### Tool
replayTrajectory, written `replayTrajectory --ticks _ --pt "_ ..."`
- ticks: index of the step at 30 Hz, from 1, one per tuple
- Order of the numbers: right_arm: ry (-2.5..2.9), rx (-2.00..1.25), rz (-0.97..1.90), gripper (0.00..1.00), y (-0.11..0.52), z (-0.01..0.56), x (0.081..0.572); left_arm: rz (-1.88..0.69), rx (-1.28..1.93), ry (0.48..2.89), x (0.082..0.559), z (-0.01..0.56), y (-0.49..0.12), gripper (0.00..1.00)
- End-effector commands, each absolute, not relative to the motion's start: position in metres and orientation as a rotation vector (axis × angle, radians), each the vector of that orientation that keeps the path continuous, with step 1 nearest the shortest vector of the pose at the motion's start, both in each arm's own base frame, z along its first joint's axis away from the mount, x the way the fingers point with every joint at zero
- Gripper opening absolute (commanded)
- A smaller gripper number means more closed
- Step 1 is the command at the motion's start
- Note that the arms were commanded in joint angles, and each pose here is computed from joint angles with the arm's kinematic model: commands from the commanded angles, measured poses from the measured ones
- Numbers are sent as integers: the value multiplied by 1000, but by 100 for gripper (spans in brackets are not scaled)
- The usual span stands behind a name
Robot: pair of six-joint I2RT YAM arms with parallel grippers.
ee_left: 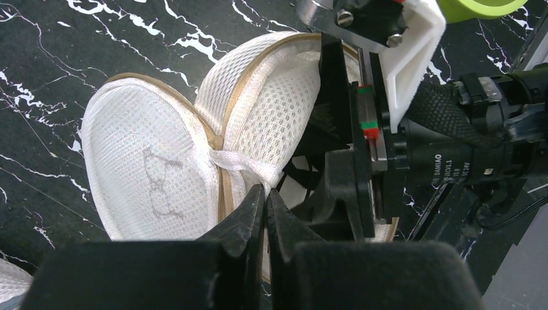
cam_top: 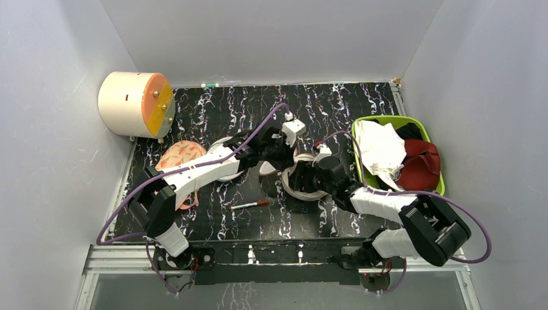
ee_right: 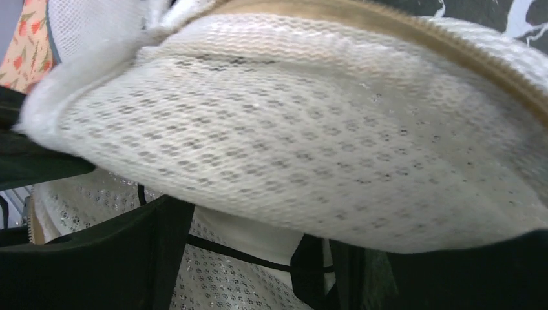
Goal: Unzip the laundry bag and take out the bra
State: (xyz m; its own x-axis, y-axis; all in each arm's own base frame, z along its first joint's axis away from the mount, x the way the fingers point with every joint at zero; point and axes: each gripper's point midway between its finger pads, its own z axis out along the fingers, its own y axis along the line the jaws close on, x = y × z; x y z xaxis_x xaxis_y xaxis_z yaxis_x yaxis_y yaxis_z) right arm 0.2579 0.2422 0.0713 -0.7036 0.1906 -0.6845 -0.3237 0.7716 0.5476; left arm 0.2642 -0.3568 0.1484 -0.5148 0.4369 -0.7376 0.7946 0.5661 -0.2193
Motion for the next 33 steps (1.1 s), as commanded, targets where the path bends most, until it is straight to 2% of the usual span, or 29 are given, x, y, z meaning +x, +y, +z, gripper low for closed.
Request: replayTrajectory --ticks 1,5,10,14,19,24,33 --pt "2160 -37 791 63 235 73 269 -766 978 2125 261 166 -360 0" --pt "2129 -1 749 41 227 86 274 -757 971 2115 262 167 -359 0" --pt "2064 38 695 19 213 109 279 -754 974 2126 262 167 -359 0" --pt "2029 76 649 6 200 121 279 -744 967 2123 264 166 -358 0" --pt "1975 66 649 0 194 139 276 -749 973 2130 263 166 -359 0" --pt "1958 29 661 0 192 154 268 -736 971 2137 264 163 -358 0" --pt "1856 -225 812 0 212 177 242 -715 973 2165 266 159 -357 0"
